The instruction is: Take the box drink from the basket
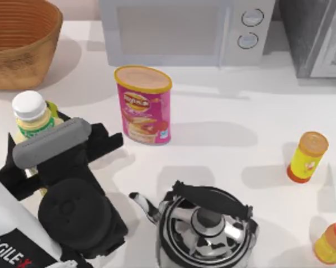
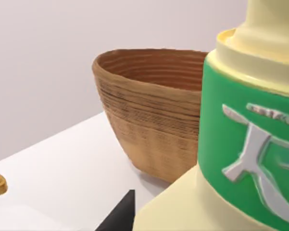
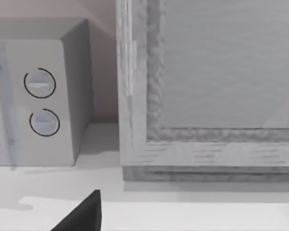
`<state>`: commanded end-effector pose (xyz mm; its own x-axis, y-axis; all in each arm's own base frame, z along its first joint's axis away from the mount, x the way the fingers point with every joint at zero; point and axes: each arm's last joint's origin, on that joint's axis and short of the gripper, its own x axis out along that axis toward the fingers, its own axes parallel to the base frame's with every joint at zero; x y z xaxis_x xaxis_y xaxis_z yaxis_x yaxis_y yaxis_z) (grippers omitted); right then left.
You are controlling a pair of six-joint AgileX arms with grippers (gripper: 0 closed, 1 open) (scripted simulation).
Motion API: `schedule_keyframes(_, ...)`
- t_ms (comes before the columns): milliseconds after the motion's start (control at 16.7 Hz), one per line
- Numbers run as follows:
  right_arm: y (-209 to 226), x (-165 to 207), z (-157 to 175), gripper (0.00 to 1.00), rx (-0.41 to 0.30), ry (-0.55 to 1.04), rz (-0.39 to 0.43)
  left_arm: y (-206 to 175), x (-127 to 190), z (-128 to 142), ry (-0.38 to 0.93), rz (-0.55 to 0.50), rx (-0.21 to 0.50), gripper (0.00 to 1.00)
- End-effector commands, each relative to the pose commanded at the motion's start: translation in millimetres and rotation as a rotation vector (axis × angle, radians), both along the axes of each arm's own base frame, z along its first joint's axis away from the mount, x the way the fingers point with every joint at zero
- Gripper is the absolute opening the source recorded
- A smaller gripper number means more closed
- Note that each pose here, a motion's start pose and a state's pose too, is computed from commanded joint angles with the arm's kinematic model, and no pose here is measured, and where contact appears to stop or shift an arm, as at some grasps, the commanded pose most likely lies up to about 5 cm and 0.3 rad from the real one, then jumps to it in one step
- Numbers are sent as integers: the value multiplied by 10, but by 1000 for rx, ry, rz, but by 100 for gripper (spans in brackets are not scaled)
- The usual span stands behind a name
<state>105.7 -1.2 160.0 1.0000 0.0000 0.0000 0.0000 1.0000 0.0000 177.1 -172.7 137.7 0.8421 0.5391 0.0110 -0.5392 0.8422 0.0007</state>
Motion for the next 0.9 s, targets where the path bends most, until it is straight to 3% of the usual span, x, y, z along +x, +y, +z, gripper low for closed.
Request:
schedule_keyframes(540, 0, 0, 0, 100, 0, 0, 0, 0, 0, 0, 0, 0, 0, 98)
schedule_keyframes(900, 0, 0, 0, 100, 0, 0, 0, 0, 0, 0, 0, 0, 0, 100)
